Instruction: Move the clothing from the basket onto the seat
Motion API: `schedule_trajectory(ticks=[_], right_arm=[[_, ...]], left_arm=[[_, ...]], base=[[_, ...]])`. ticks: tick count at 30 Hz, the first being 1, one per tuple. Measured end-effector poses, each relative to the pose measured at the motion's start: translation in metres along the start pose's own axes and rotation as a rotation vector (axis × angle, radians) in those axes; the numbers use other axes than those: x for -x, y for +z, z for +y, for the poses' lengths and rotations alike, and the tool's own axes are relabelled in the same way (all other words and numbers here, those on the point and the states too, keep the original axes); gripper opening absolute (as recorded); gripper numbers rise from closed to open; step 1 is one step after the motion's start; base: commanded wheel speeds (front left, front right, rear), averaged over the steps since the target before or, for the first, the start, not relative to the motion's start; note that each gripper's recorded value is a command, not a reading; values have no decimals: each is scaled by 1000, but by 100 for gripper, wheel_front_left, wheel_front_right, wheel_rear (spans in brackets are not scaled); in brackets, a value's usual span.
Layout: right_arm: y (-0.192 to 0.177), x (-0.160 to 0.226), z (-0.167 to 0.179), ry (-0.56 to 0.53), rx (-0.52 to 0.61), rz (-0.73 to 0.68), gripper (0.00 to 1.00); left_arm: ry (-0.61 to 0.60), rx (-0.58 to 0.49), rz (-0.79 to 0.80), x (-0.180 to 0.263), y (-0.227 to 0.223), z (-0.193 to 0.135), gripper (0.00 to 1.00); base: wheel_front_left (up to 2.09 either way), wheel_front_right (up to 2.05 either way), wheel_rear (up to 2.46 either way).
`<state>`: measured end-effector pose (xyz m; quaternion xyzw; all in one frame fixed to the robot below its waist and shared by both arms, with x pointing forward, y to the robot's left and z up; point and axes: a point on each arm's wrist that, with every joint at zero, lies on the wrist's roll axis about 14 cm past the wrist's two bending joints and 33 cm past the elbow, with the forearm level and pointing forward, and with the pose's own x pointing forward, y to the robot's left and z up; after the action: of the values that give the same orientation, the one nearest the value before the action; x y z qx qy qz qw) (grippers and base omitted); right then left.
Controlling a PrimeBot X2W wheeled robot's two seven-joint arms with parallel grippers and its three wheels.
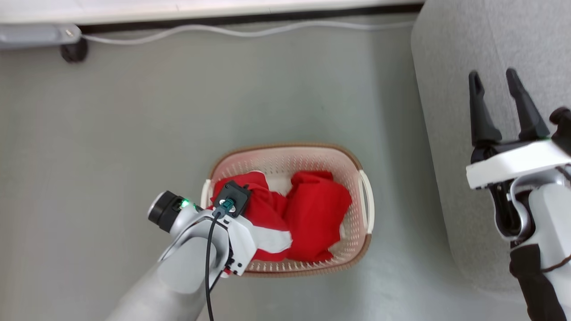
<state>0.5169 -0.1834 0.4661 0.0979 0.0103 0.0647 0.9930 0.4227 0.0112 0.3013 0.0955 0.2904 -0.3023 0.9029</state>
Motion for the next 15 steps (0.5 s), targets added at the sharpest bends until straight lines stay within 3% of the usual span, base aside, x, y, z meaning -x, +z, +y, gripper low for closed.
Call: schedule_trajectory(ticks=[15], right_arm=[[15,47,31,41,-5,3,100]], left_arm=[[154,111,-416,70,125,14,0]], base=[[0,0,0]])
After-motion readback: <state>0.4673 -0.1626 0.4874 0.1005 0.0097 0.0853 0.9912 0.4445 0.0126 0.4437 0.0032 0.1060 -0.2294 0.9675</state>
